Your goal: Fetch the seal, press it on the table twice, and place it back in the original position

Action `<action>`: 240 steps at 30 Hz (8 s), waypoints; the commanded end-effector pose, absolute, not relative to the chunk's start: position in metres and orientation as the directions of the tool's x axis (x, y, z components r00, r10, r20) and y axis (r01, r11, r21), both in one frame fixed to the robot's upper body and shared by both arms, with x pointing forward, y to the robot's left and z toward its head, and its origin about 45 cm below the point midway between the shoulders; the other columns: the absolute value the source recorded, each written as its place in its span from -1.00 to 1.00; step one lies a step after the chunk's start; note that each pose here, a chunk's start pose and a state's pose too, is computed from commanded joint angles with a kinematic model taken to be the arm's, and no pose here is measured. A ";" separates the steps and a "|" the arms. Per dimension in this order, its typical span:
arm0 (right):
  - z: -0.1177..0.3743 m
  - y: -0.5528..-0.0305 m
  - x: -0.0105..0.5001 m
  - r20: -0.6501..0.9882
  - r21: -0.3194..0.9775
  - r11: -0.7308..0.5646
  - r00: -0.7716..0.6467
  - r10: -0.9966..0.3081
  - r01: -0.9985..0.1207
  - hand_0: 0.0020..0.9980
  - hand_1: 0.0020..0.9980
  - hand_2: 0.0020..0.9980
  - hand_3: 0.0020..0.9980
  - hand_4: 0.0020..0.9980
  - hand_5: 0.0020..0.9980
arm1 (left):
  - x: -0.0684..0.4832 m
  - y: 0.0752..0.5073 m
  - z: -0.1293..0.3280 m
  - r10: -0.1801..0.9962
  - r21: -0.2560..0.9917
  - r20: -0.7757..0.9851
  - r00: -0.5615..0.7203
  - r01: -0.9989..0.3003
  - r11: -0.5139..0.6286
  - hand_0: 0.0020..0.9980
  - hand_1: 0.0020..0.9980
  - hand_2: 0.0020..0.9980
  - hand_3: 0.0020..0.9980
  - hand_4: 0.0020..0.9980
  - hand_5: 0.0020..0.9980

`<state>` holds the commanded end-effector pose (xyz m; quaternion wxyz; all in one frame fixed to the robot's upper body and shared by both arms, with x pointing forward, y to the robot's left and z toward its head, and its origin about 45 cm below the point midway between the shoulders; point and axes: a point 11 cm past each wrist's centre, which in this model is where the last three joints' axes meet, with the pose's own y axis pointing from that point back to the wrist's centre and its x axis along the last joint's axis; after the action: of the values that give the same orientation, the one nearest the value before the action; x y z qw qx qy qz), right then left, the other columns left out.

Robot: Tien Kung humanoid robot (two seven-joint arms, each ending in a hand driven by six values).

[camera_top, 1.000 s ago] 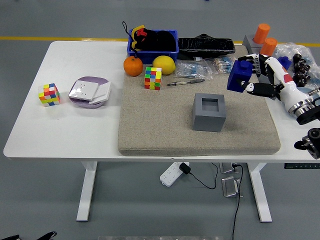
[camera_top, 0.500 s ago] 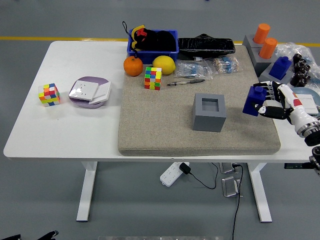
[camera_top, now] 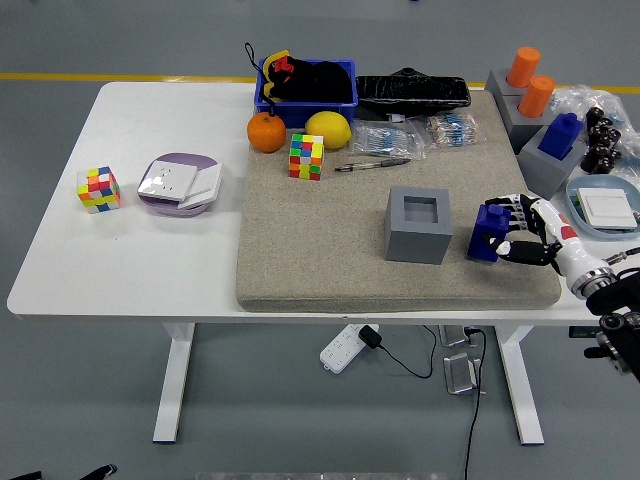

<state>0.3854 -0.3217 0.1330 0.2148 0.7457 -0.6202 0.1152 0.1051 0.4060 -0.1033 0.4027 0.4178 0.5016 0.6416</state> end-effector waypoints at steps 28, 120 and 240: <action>0.165 -0.310 0.393 0.438 0.096 -0.186 0.209 -0.874 -0.978 0.17 -0.08 -0.08 -0.01 0.37 -1.00 | 0.105 0.408 -0.103 0.935 0.980 0.136 -0.328 -0.097 -0.177 0.63 0.57 0.52 0.60 0.36 -0.15; 0.183 -0.238 0.423 0.427 0.081 -0.376 0.373 -0.824 -0.923 0.16 -0.09 -0.08 -0.01 0.39 -1.00 | 0.110 0.410 -0.101 0.939 0.979 0.140 -0.315 -0.101 -0.180 0.63 0.57 0.52 0.60 0.36 -0.15; 0.179 -0.220 0.423 0.256 -0.005 -0.256 0.246 -0.935 -0.967 0.16 -0.08 -0.08 -0.02 0.38 -1.00 | 0.103 0.411 -0.102 0.937 0.979 0.146 -0.318 -0.089 -0.183 0.63 0.57 0.53 0.60 0.37 -0.15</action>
<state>0.4233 -0.2195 0.1786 0.0767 0.7857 -0.6050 0.1037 0.1027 0.4110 -0.1022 0.4002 0.4254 0.4984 0.6408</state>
